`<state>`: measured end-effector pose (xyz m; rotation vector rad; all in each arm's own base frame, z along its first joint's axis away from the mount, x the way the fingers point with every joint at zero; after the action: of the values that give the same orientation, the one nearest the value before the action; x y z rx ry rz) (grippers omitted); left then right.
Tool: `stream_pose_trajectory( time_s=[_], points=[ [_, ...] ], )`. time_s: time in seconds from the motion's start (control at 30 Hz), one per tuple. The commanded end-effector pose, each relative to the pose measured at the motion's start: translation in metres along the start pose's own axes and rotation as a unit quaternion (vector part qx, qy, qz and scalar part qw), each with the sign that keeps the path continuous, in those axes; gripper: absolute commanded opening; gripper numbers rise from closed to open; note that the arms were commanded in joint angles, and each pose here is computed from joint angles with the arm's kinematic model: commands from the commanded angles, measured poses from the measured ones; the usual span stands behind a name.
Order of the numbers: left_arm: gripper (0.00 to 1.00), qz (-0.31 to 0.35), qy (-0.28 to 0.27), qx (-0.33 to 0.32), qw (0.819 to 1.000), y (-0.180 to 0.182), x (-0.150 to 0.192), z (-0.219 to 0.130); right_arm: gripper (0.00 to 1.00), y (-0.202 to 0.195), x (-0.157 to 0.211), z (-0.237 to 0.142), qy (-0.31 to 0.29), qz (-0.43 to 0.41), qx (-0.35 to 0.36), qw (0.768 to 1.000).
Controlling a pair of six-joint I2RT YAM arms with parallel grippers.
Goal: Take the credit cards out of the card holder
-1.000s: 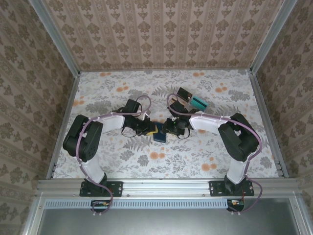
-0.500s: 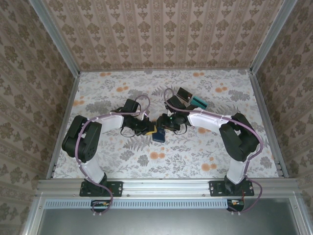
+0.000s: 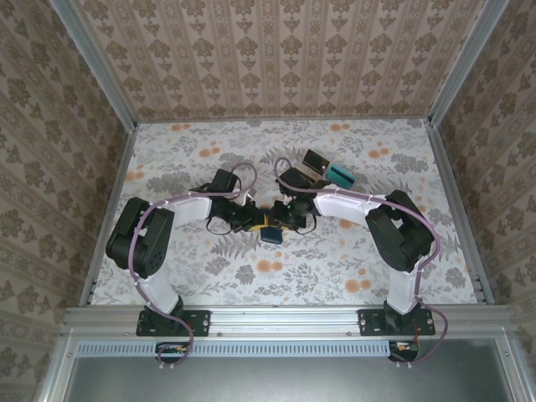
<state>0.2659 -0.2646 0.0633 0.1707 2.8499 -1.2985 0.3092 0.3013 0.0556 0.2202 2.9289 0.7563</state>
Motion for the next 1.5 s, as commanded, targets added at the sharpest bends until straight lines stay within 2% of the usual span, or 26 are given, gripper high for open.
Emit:
stream_pose_trajectory(
  time_s=[0.0, 0.13, 0.4, 0.6, 0.7, 0.8, 0.93, 1.17, 1.3, 1.37, 1.47],
  points=[
    [0.00, 0.017, -0.015, 0.003, 1.000, -0.011, -0.006, -0.011, 0.35, -0.010, 0.005, 0.006, 0.014, -0.001, 0.036, 0.999],
    [0.00, 0.022, -0.013, -0.001, 1.000, -0.010, -0.003, -0.012, 0.34, -0.026, 0.007, 0.004, 0.006, 0.000, 0.076, 0.997],
    [0.00, 0.006, -0.010, -0.029, 1.000, 0.007, 0.002, -0.013, 0.30, -0.066, 0.001, -0.023, -0.056, 0.007, 0.184, 0.981],
    [0.00, -0.001, -0.008, -0.034, 0.999, 0.009, -0.001, -0.011, 0.29, -0.070, 0.002, -0.026, -0.062, 0.008, 0.189, 0.980],
    [0.14, -0.002, -0.012, -0.044, 0.999, 0.010, -0.003, -0.014, 0.32, -0.053, -0.001, -0.023, -0.063, -0.002, 0.146, 0.987],
    [0.37, 0.001, -0.016, -0.056, 0.998, 0.007, -0.006, -0.020, 0.35, -0.029, -0.004, -0.014, -0.051, -0.017, 0.089, 0.995],
    [0.54, 0.016, -0.044, -0.125, 0.991, 0.010, -0.016, -0.041, 0.34, -0.015, -0.004, -0.004, -0.036, -0.018, 0.052, 0.998],
    [0.77, -0.008, -0.109, -0.231, 0.967, 0.035, -0.032, -0.087, 0.29, -0.014, -0.008, -0.009, -0.049, -0.038, 0.054, 0.997],
    [0.93, -0.027, -0.140, -0.238, 0.961, 0.042, -0.034, -0.102, 0.24, -0.008, -0.011, -0.015, -0.057, -0.063, 0.046, 0.995],
    [1.00, -0.030, -0.156, -0.237, 0.958, 0.044, -0.034, -0.109, 0.16, -0.006, -0.012, -0.018, -0.060, -0.069, 0.045, 0.995],
    [1.00, -0.035, -0.176, -0.243, 0.953, 0.048, -0.032, -0.123, 0.11, -0.003, -0.012, -0.025, -0.069, -0.076, 0.039, 0.994]
  ],
)
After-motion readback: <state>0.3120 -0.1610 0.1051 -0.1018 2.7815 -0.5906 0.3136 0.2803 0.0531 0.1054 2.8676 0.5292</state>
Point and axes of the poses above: each hand's point on the last joint's axis, 136 mm out from that joint toward the fingers, its own z axis out along the fingers, its own y axis along the line the jaws close on, x = y × z, the point moved 1 cm from there along -z, back along the fingers, and after that the axes turned 4 degrees about z, right-handed, at the moved point
